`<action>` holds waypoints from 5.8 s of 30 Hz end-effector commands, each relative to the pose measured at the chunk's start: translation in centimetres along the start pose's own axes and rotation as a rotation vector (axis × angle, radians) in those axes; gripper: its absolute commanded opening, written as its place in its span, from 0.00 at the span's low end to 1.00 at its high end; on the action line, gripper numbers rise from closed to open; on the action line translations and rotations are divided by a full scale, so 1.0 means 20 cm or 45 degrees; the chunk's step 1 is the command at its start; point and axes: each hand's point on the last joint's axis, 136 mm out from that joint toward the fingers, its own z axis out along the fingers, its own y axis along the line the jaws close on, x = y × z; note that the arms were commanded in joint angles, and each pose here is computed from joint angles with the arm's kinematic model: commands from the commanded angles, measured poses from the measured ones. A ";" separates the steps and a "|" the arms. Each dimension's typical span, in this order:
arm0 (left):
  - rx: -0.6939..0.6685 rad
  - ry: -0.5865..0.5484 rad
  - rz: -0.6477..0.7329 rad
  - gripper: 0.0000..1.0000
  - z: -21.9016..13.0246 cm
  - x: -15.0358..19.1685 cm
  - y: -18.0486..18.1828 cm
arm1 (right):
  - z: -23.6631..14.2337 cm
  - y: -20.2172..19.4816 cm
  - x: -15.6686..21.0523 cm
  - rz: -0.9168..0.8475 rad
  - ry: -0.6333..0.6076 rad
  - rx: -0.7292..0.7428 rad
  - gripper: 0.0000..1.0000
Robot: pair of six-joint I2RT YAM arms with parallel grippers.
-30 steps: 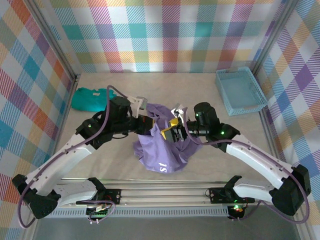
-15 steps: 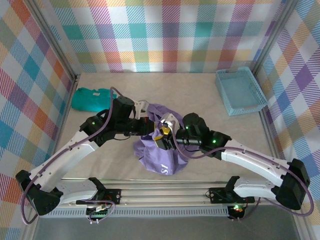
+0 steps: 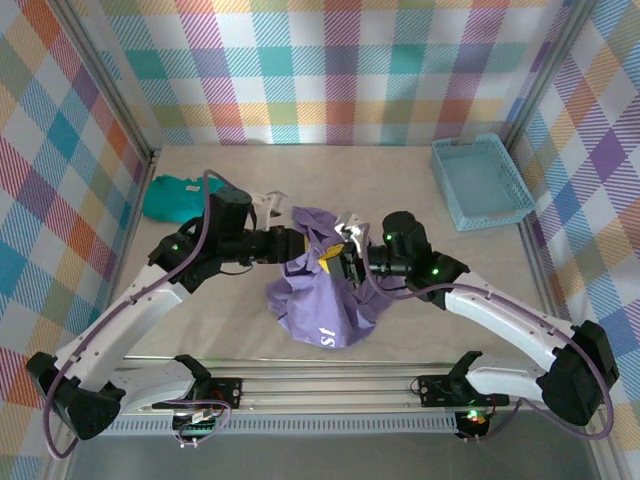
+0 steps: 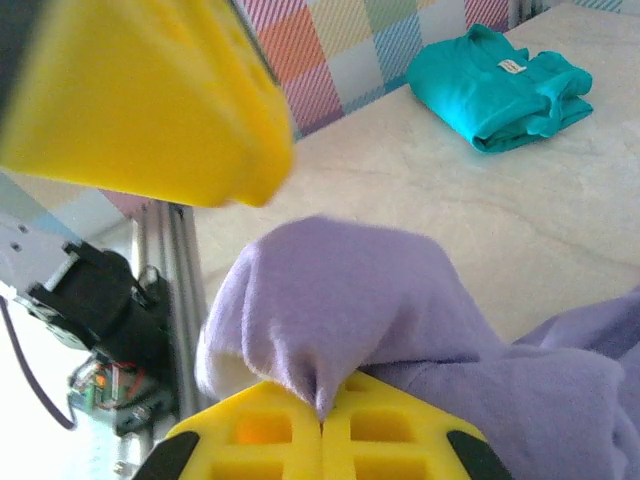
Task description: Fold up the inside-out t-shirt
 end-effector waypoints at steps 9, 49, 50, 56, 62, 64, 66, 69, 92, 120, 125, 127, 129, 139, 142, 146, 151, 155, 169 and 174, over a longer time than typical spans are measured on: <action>0.005 -0.007 0.308 0.45 0.01 0.10 -0.01 | -0.03 0.04 -0.09 0.172 -0.063 -0.178 0.00; 0.229 0.238 0.015 0.00 0.03 0.16 -0.23 | -0.16 -0.31 0.04 -0.226 0.249 0.666 0.28; 0.229 0.239 0.001 0.00 0.03 0.16 -0.23 | -0.16 -0.31 0.04 -0.233 0.258 0.683 0.30; 0.121 0.196 0.008 0.00 0.02 0.11 -0.17 | -0.23 -0.25 0.06 -0.214 0.235 0.694 0.40; 0.147 0.172 -0.033 0.00 -0.01 0.06 -0.18 | -0.27 -0.05 0.06 -0.248 0.159 0.478 0.45; 0.176 0.180 -0.038 0.00 -0.02 0.05 -0.20 | -0.25 0.02 0.06 -0.263 0.131 0.395 0.45; 0.195 0.190 -0.041 0.00 -0.03 0.05 -0.22 | -0.21 0.06 0.06 -0.279 0.119 0.348 0.45; 0.197 0.194 -0.047 0.00 -0.04 0.04 -0.22 | -0.14 0.13 0.06 -0.317 0.116 0.256 0.39; 0.114 0.123 -0.084 0.00 -0.10 -0.03 -0.13 | 0.01 0.02 0.08 -0.327 0.123 0.307 0.00; -0.134 -0.048 -0.051 0.64 -0.12 0.05 0.19 | 0.07 0.08 -0.10 0.015 -0.104 -0.078 0.00; -0.016 -0.020 -0.110 0.62 -0.03 0.04 0.14 | 0.07 0.08 -0.10 0.016 -0.103 -0.080 0.00; 0.033 -0.034 -0.126 0.56 0.01 0.00 0.12 | 0.07 0.09 -0.09 0.015 -0.102 -0.092 0.00; 0.049 -0.038 -0.134 0.46 0.04 -0.02 0.11 | 0.06 0.09 -0.08 0.014 -0.102 -0.092 0.00; 0.044 -0.033 0.107 0.00 -0.04 -0.07 0.08 | -0.18 0.09 -0.04 -0.003 -0.075 -0.085 0.07; 0.224 -0.029 0.234 0.00 -0.09 -0.05 -0.07 | -0.22 0.14 -0.06 0.009 -0.121 -0.165 0.09; 0.395 -0.016 0.329 0.00 -0.15 -0.02 -0.19 | -0.20 0.17 -0.10 0.037 -0.161 -0.242 0.06; 0.199 -0.089 0.332 0.00 -0.19 -0.08 -0.10 | -0.23 0.20 -0.11 0.025 -0.197 -0.302 0.04; -0.260 -0.160 0.144 0.00 -0.19 -0.20 0.26 | -0.31 0.23 -0.17 0.000 -0.289 -0.312 0.00; 0.565 -0.073 0.336 0.00 -0.27 -0.11 -0.24 | -0.26 -0.09 -0.05 0.161 -0.181 0.150 0.08; 0.612 -0.014 0.360 0.00 -0.29 -0.09 -0.28 | -0.24 -0.14 0.00 0.063 -0.064 0.296 0.24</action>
